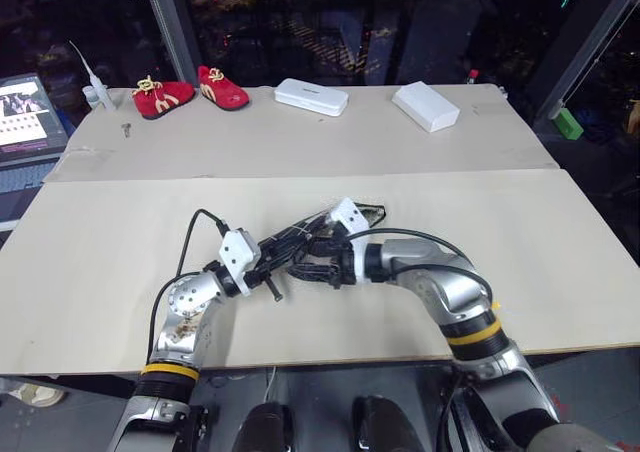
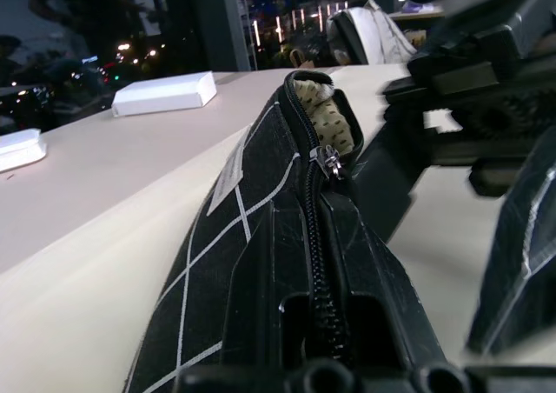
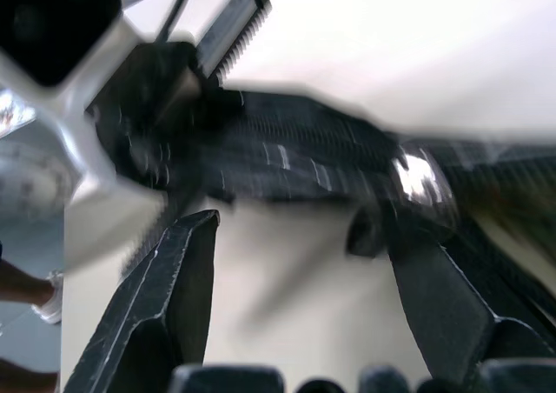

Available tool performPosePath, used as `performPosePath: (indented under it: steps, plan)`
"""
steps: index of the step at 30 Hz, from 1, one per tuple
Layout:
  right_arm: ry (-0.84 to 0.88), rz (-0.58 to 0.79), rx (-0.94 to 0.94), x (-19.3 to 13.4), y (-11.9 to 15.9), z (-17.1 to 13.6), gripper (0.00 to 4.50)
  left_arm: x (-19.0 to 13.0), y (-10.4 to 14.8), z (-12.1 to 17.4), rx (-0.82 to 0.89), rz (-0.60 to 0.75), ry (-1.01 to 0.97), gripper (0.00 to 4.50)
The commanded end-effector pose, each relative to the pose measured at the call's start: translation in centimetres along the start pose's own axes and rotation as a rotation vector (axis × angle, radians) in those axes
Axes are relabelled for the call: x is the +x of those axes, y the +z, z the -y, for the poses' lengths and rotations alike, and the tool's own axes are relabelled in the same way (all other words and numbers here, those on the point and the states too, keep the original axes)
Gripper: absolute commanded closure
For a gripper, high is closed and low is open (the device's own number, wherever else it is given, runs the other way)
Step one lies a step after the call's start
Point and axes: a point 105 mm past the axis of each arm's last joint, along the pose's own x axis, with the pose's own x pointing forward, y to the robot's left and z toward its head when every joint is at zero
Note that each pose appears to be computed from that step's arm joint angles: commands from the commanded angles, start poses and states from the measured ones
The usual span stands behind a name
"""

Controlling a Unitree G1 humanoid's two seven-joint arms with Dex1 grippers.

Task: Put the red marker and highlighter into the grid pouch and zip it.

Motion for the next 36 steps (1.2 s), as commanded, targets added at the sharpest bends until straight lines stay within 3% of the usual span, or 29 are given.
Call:
performPosePath:
  steps: [1, 10, 19, 26, 29, 35, 36]
  plan:
    - [-0.032, 0.04, -0.016, -0.1, 1.3, 0.6, 1.42, 0.4, 0.7, 0.2, 0.033, 0.031, -0.014, 4.5]
    - [-0.06, 0.035, -0.038, -1.5, 1.1, 1.5, 4.41, 0.1, 0.7, 0.0, 0.036, 0.027, -0.002, 4.5]
    - [-0.179, 0.008, -0.105, -4.2, 1.2, 3.9, 4.48, 0.0, 0.8, -0.4, 0.043, 0.028, 0.007, 4.5]
    - [-0.407, -0.047, -0.157, -12.6, 1.1, 9.1, 4.48, -0.6, 0.8, -0.6, 0.046, 0.02, 0.019, 4.5]
    - [-0.462, -0.058, -0.158, -14.5, 0.8, 10.3, 4.48, -0.7, 0.7, -0.5, 0.045, 0.016, 0.02, 4.5]
    - [-0.405, -0.037, -0.115, -13.3, -0.4, 9.9, 4.48, -0.7, 0.6, -0.5, 0.04, 0.014, 0.014, 4.5]
    - [-0.391, -0.03, -0.101, -12.9, -0.6, 9.7, 4.17, -0.5, 0.6, -0.4, 0.041, 0.018, 0.011, 4.5]
